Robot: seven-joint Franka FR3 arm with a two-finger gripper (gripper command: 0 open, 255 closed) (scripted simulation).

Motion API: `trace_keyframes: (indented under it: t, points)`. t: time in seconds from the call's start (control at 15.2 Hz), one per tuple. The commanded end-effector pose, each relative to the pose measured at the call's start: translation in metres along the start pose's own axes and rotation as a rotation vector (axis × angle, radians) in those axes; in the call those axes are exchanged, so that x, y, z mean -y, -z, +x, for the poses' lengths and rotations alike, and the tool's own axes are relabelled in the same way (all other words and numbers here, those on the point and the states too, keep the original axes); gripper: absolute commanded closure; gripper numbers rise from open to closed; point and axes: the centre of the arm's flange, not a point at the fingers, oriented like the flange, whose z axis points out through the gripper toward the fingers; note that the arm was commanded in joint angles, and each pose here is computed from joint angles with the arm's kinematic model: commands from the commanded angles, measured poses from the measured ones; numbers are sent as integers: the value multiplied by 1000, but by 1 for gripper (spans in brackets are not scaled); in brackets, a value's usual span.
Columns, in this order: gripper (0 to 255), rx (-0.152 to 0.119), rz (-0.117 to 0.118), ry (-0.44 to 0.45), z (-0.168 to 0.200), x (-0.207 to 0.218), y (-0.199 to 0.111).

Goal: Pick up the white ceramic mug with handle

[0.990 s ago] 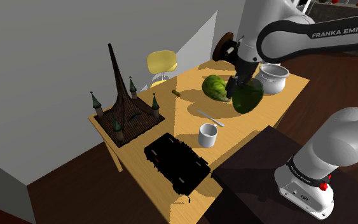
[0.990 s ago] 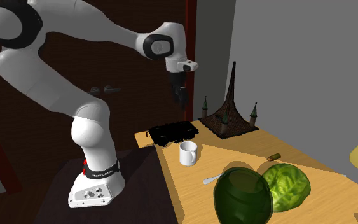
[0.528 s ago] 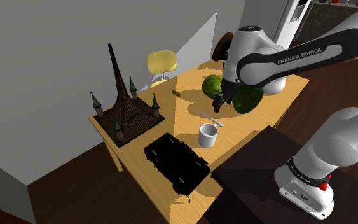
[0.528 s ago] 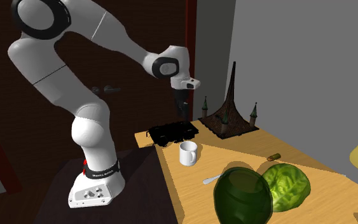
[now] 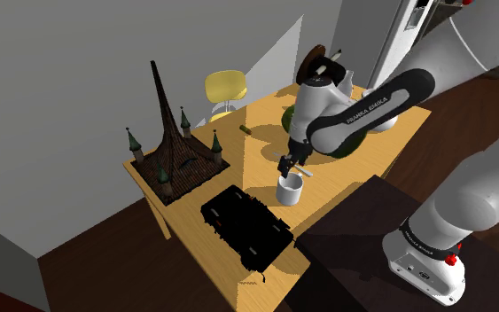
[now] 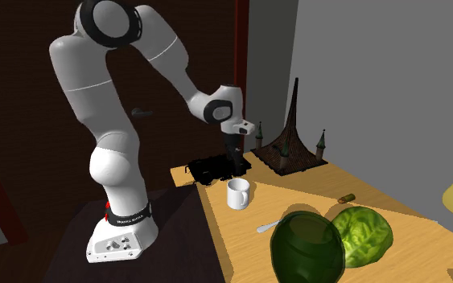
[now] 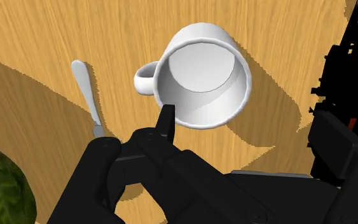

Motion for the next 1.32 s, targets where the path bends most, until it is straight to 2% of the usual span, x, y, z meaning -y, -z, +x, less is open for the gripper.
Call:
trace_keyframes:
  t: [0.0,0.2,0.73,0.86,0.92,1.25]
  points:
    - [0,2,3,-2,7,8,-26]
    - [0,8,3,-5,15,20,-63]
    - [0,9,3,-5,14,20,-105]
    - [0,9,3,-5,14,20,-105]
    - [255,9,3,-5,14,20,-104]
    - [255,9,3,-5,15,21,-104]
